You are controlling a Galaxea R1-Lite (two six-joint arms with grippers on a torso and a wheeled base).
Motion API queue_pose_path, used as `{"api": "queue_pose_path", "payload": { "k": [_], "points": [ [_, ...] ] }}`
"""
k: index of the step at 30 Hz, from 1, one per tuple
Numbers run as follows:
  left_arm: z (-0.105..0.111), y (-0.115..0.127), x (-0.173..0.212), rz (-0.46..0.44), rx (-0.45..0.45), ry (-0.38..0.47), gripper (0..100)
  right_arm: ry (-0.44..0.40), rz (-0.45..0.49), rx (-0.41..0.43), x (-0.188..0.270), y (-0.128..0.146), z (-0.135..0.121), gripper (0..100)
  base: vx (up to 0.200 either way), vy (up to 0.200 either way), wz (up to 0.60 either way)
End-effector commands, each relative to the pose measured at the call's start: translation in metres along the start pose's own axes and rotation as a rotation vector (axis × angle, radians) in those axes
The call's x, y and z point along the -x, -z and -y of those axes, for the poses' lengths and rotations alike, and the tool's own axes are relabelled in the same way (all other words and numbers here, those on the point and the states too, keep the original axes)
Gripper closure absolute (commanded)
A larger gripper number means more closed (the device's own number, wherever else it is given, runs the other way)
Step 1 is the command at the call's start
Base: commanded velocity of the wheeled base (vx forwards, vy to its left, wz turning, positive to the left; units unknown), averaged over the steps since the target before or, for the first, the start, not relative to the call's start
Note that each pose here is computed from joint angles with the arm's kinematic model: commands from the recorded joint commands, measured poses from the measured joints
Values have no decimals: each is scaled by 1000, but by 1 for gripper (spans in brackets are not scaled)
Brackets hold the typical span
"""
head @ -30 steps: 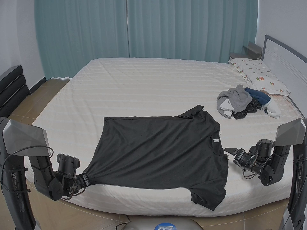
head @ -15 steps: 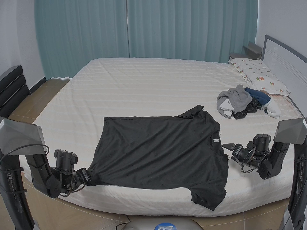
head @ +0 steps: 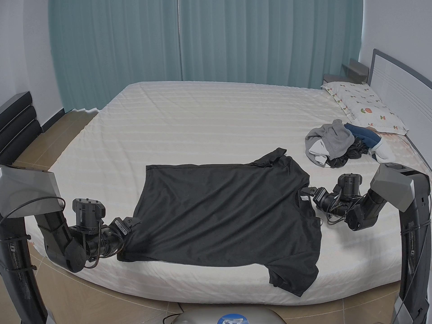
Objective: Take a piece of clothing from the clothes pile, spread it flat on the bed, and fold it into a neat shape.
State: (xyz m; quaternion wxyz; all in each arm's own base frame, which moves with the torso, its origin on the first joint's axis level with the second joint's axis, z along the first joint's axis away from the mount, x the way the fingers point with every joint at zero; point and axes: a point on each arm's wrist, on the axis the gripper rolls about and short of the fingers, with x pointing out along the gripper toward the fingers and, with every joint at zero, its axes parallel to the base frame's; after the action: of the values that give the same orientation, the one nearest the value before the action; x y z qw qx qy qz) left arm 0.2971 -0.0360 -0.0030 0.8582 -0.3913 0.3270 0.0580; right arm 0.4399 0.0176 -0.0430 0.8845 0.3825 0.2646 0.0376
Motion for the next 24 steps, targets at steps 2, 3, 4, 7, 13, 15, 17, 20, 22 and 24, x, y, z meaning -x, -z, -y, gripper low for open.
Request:
{"api": "queue_pose_path", "payload": {
  "k": [2, 3, 4, 7, 13, 15, 17, 20, 22, 24],
  "points": [
    [-5, 2, -11, -4, 38, -2, 0, 17, -24, 13, -19, 14, 12, 0, 0, 0, 0],
    [-5, 2, -11, -5, 49, 0, 0, 12, -23, 15, -20, 14, 11, 0, 0, 0, 0],
    [-5, 2, -11, -5, 59, 2, 0, 10, -23, 15, -21, 14, 12, 0, 0, 0, 0],
    [-4, 1, -13, -2, 63, 6, 0, 11, -17, 15, -22, 13, 11, 100, 0, 0, 0],
    [-8, 4, -16, -12, 62, -12, 0, 21, -1, 11, -19, 11, 11, 100, 0, 0, 0],
    [-9, 5, -16, -15, 62, -13, 0, 34, 17, 7, -17, 8, 13, 100, 0, 0, 0],
    [-9, 5, -16, -16, 61, -16, 0, 57, 43, 3, -16, 5, 15, 100, 0, 0, 0],
    [-10, 6, -16, -18, 58, -19, 0, 70, 71, -5, -12, -2, 20, 100, 0, 0, 0],
    [-10, 7, -16, -20, 56, -19, 0, 68, 85, -7, -9, -5, 22, 100, 0, 0, 0],
    [-10, 7, -16, -20, 56, -19, 0, 63, 97, -6, -8, -6, 23, 100, 0, 0, 0]
  ]
}}
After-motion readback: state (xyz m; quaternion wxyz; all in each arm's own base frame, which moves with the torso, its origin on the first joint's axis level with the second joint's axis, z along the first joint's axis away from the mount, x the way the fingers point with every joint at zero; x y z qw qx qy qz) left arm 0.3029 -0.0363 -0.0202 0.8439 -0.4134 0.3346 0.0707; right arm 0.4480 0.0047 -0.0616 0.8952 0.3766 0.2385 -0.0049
